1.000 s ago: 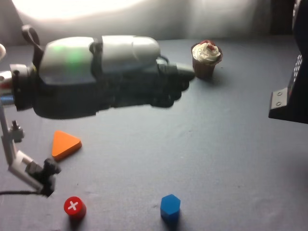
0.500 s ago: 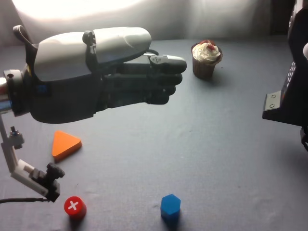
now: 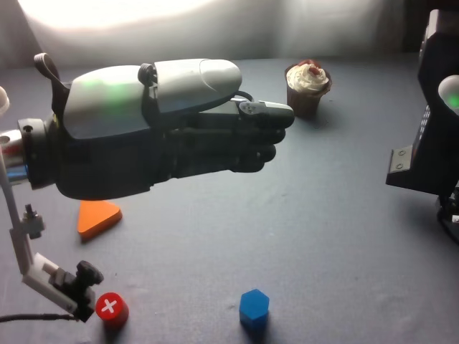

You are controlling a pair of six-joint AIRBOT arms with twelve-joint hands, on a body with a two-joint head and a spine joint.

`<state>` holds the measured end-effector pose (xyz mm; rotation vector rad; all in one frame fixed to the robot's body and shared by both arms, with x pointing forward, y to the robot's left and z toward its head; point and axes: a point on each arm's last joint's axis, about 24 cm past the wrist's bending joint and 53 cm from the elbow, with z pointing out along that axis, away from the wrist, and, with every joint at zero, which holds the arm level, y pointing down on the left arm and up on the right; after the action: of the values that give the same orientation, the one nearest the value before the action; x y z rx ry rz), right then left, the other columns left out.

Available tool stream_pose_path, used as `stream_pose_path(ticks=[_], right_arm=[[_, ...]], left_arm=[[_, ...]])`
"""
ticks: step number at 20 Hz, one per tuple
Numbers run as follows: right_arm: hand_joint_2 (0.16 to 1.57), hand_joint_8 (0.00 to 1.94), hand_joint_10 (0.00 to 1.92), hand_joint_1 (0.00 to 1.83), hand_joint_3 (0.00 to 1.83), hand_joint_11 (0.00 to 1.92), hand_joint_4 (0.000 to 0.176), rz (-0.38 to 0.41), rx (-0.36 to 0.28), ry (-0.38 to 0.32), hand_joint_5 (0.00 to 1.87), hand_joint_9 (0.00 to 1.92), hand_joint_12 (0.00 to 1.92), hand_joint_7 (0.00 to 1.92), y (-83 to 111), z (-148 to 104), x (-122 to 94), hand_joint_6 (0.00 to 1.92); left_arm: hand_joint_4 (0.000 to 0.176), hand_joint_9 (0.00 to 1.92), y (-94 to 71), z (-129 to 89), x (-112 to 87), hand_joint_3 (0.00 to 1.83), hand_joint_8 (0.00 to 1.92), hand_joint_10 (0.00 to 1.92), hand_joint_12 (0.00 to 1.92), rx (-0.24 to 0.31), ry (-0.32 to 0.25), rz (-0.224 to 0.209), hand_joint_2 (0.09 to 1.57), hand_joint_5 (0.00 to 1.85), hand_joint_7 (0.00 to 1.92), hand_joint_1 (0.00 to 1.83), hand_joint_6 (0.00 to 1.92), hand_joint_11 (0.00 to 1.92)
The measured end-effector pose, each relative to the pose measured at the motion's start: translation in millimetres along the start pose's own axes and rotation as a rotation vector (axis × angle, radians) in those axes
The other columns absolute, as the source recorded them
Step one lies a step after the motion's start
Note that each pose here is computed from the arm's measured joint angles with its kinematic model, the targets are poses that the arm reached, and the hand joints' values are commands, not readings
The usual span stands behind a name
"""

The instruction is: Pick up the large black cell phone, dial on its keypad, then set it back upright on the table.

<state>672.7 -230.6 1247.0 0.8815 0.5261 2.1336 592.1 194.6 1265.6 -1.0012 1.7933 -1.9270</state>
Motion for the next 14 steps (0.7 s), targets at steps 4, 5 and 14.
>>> stream_pose_path(ticks=[4, 5, 14], right_arm=[[1.14, 1.19, 1.29, 1.37, 0.00, 0.96, 0.000, 0.000, 0.002, -0.001, 0.92, 0.91, 1.10, 0.82, -8.8, -2.5, -5.3, 0.95], [1.15, 1.21, 1.30, 1.37, 0.00, 0.96, 0.000, 0.001, 0.000, 0.005, 0.90, 0.91, 1.08, 0.82, -10.7, -2.1, -5.9, 0.98], [1.17, 1.30, 1.33, 1.36, 0.00, 0.92, 0.000, 0.005, -0.005, 0.009, 0.89, 0.87, 1.13, 0.77, -21.5, -2.5, -9.2, 1.00]], left_arm=[[0.018, 0.12, -0.1, 0.1, 0.4, 0.00, 0.00, 0.00, 0.24, 0.001, 0.001, -0.001, 1.23, 0.17, 0.11, 0.00, 0.00, 0.00], [0.018, 0.11, -0.3, 0.1, 0.5, 0.00, 0.00, 0.00, 0.22, 0.001, 0.001, -0.002, 1.23, 0.16, 0.09, 0.00, 0.00, 0.00], [0.008, 0.14, 0.3, 0.1, 1.1, 0.00, 0.00, 0.00, 0.32, -0.001, 0.004, 0.007, 1.22, 0.18, 0.16, 0.00, 0.00, 0.00]])
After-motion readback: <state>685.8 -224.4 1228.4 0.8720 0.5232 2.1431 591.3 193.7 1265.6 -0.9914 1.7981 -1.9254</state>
